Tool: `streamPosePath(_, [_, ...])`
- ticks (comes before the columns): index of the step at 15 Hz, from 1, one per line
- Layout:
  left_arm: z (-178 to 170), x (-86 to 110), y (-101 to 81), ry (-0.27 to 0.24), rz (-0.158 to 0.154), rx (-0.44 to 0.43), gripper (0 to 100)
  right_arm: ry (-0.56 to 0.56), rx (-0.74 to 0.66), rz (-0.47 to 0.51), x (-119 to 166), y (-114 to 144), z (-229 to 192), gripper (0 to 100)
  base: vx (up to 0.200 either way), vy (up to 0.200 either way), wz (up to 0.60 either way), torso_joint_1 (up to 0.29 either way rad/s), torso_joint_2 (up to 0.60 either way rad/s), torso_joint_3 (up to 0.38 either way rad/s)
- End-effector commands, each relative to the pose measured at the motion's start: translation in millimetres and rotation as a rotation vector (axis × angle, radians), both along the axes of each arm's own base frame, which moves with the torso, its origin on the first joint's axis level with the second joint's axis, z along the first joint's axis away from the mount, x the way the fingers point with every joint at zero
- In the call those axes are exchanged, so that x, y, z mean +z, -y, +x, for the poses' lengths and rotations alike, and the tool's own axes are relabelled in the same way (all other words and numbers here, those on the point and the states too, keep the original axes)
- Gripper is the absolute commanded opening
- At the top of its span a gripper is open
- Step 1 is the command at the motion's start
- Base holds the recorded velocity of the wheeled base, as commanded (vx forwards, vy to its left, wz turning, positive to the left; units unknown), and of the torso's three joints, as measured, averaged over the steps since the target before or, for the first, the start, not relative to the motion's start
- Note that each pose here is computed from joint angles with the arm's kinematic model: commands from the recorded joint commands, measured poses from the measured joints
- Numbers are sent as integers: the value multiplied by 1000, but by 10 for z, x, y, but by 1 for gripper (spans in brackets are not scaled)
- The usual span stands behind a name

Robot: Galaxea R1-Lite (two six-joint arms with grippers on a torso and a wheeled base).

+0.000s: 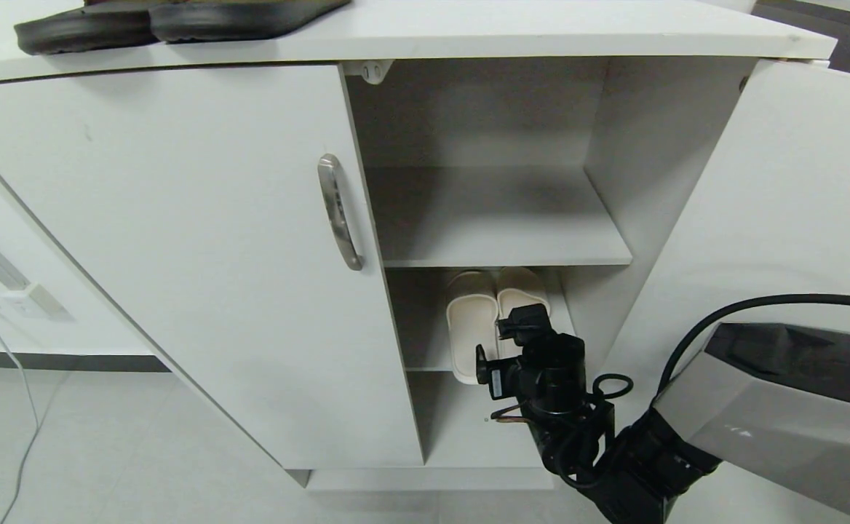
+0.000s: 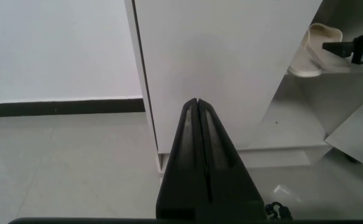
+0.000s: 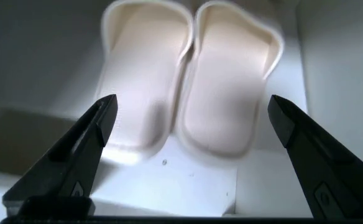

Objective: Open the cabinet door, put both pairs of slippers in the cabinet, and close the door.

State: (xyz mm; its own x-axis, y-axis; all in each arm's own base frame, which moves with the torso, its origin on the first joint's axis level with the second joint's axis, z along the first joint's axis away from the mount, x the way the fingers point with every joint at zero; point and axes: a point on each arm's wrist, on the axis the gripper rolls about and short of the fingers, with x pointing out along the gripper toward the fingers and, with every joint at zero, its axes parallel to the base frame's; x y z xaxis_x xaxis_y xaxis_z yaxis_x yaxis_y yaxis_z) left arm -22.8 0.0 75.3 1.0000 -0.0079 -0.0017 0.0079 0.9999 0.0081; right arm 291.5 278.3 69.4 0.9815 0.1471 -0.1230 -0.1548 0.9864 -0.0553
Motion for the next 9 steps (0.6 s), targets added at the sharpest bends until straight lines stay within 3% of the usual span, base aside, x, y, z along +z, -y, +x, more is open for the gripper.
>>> streamPosePath(1, [1,1,0,-1,0,0,0,2,11,2,36,1,-64,100,0,0,0,0,0,0])
streamPosePath(8, [1,1,0,-1,0,0,0,-3,13,-1,12,9,-81,100,0,0,0,0,0,0])
streamPosePath(9, [1,1,-1,-1,0,3,0,-7,13,-7,0,21,-92,100,-200,0,0,2,7,2])
